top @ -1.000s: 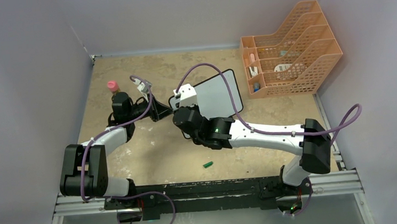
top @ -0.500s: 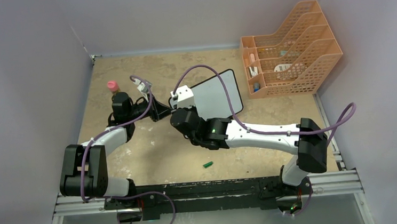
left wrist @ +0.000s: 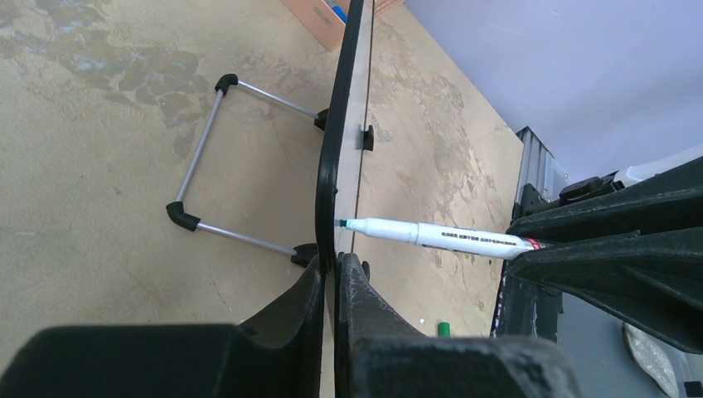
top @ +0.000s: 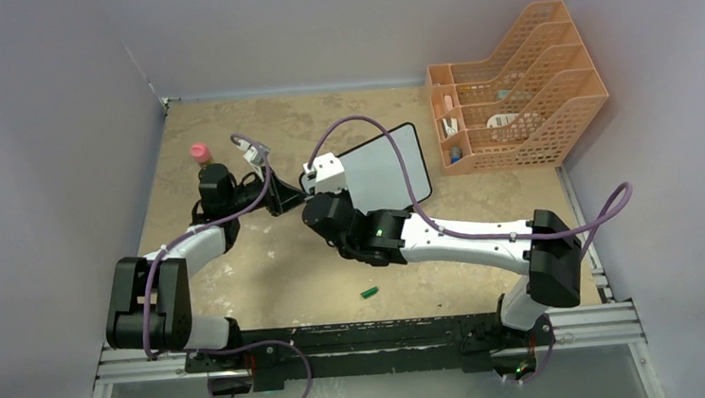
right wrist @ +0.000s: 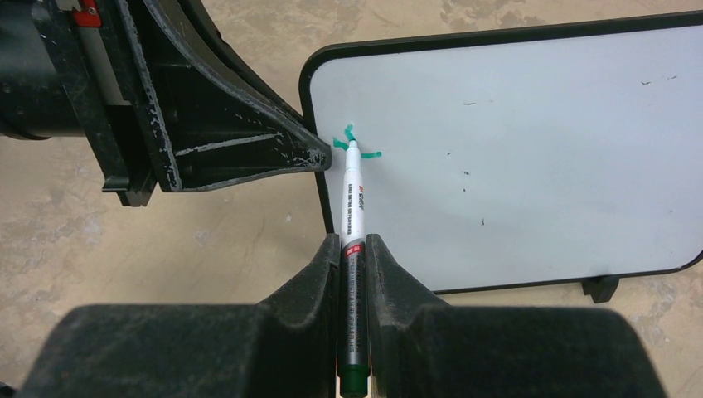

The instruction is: Write a sentence on the whiteboard

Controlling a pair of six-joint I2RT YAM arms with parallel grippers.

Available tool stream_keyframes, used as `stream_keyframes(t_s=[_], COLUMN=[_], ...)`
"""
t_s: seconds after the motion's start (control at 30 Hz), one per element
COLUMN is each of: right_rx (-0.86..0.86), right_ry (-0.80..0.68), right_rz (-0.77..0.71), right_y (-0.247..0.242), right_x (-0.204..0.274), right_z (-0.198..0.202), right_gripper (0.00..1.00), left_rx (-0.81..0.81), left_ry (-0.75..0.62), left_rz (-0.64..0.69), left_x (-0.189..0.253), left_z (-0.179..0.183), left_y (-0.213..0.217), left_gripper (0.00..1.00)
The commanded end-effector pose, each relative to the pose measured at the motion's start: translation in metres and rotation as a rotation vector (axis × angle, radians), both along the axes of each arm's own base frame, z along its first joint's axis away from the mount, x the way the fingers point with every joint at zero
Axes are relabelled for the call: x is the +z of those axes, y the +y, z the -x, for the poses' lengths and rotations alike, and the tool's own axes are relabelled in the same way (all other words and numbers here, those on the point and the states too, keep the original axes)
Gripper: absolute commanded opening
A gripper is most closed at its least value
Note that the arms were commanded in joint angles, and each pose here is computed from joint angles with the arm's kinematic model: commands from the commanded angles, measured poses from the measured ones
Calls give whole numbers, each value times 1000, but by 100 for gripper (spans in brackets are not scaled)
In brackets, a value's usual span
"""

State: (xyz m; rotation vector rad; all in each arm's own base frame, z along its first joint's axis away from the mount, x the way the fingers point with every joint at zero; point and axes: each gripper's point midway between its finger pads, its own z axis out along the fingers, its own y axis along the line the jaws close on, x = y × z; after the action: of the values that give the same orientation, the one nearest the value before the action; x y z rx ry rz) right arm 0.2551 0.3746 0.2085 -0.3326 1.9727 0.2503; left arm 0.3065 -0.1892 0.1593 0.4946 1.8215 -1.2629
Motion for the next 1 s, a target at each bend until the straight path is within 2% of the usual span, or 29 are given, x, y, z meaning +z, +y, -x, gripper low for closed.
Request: stream_keyframes(t_s=[0.0,0.97], right_rx=[-17,-10], right_ry=[1,66], right_rz=[-25,26], right_y=[0,-10], right_x=[7,-21], right_z=[-1,9], right_gripper=[0,0], left_rx=[-10,-7], left_ry=[-109,-110], left_rz=[-7,-10], left_x=[21,21], left_z=[-7,-7], left_y=[-1,-1], left_gripper=[0,0])
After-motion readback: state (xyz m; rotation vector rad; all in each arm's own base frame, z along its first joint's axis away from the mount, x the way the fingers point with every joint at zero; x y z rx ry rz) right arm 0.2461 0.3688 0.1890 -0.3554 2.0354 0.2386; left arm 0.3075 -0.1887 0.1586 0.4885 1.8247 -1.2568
